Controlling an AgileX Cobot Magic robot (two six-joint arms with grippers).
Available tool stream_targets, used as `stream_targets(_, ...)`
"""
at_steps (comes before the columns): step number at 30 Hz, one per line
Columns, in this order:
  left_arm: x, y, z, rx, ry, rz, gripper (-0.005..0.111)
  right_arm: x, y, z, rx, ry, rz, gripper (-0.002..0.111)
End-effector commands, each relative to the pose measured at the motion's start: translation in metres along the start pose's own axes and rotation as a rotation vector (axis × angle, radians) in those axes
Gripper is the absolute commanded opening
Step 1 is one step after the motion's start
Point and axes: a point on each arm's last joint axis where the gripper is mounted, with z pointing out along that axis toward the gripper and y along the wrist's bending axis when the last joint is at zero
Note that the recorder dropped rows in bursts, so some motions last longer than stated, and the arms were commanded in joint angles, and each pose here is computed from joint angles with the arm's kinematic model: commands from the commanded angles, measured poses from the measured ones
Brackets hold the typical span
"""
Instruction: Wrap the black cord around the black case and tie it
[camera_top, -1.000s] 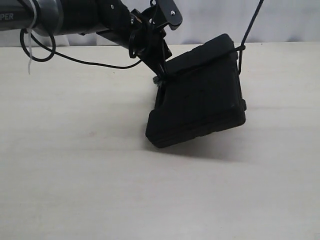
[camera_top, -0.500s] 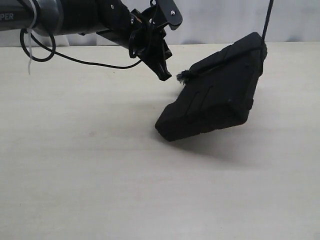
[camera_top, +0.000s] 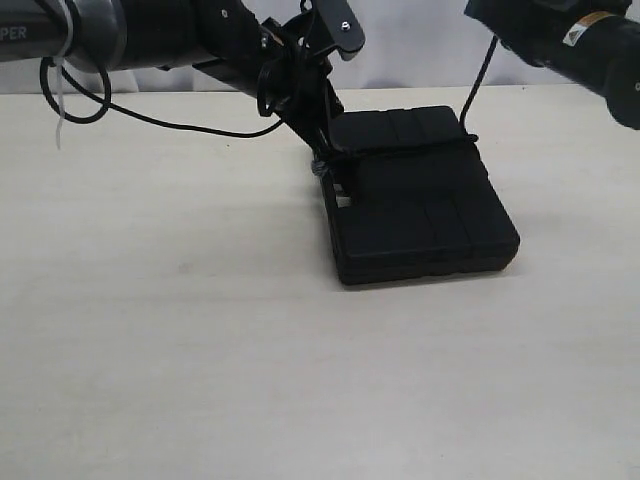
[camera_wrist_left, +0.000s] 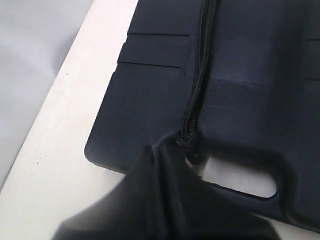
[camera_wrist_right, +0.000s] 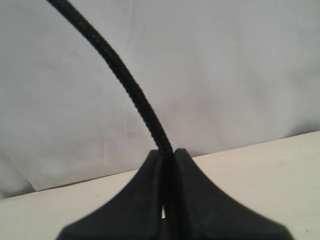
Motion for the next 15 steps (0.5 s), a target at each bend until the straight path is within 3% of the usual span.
stream_targets(1,-0.004,0.001,-0.001,-0.014,-0.015,0.0,0.0,-0.009,-0.034,0.001,0.08,-0.024,0.105,0.004)
stream_targets(7,-0.004,0.002,-0.001,-0.019,-0.018,0.0,0.0,-0.017,-0.12,-0.015,0.32,0.062,0.09,0.004)
stream_targets(10,-0.004,0.002,-0.001,-0.026,-0.021,0.002,0.0,0.0,-0.156,-0.018,0.43,0.171,0.115,0.004)
stream_targets(13,-0.005,0.004,-0.001,-0.043,-0.031,0.004,0.0,0.03,-0.168,-0.005,0.448,0.282,0.083,0.009)
stream_targets(15,-0.005,0.003,-0.001,-0.035,-0.028,0.002,0.0,0.048,-0.17,0.003,0.445,0.333,0.071,0.022)
